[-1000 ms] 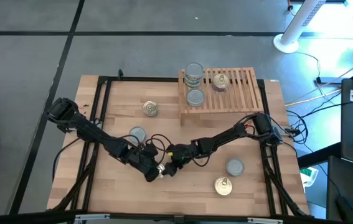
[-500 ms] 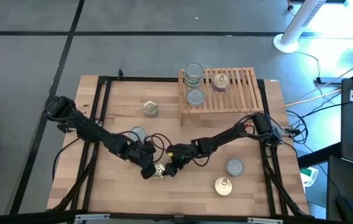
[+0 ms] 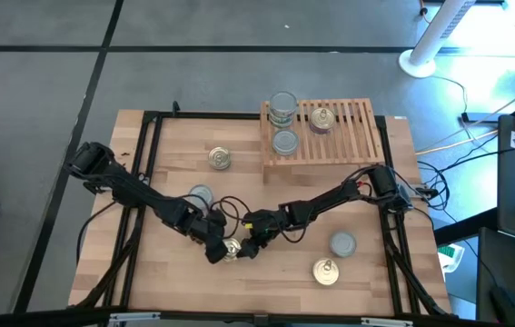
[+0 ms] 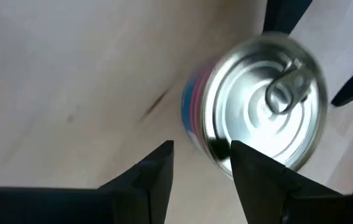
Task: Stack canned seafood by type on shelf
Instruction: Stack the blue pink tuna can on top of the blue pink tuna can on the shelf
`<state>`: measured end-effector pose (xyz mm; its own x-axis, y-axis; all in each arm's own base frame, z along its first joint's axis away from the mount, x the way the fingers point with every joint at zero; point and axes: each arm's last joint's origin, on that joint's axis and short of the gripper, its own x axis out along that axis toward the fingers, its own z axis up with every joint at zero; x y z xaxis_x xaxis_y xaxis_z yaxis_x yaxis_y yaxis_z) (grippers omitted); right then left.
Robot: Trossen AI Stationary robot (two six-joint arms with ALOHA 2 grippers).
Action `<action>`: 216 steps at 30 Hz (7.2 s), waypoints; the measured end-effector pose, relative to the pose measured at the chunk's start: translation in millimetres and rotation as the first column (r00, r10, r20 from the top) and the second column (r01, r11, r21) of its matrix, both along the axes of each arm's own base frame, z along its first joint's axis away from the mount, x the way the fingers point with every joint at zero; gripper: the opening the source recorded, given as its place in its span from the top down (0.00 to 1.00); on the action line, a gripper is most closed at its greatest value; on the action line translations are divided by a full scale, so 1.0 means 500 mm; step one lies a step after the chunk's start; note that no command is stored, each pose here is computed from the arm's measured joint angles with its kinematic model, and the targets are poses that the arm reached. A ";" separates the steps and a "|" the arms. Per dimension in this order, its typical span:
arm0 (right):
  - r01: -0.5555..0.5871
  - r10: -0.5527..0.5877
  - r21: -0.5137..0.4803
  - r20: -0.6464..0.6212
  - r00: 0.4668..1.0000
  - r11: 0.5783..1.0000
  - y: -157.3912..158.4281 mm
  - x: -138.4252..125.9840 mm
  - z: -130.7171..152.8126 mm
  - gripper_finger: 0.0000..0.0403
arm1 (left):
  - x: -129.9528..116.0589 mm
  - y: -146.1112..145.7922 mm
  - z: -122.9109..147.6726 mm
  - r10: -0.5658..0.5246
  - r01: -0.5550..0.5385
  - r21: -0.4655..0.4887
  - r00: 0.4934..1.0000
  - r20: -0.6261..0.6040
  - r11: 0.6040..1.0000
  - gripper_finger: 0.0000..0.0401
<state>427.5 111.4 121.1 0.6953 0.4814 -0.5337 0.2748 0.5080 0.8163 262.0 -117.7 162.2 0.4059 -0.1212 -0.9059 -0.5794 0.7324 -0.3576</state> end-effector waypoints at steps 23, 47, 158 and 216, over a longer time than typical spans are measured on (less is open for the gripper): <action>-0.022 0.022 0.015 -0.001 1.000 1.000 0.001 0.000 0.000 0.33 | 0.013 0.000 -0.006 0.004 -0.005 -0.105 1.000 -0.007 0.994 0.99; -0.020 0.030 0.085 -0.122 0.992 0.996 -0.010 -0.008 -0.011 0.33 | 0.032 0.020 -0.004 -0.036 0.037 -0.005 0.996 0.088 0.999 1.00; -0.270 0.267 0.065 0.049 0.962 0.961 -0.021 -0.001 0.002 0.33 | 0.059 -0.009 0.027 -0.175 0.127 0.155 0.919 0.354 0.980 1.00; -0.244 0.247 -0.043 0.105 0.963 0.969 -0.045 0.007 0.003 0.33 | 0.046 -0.021 0.020 -0.233 0.180 0.194 0.924 0.304 0.964 1.00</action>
<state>430.8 88.9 122.8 0.6123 0.6296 -0.4781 0.0490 0.5734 0.8178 284.8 -128.2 171.9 0.6597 -0.0989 -0.7450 -0.2823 0.8861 -0.3676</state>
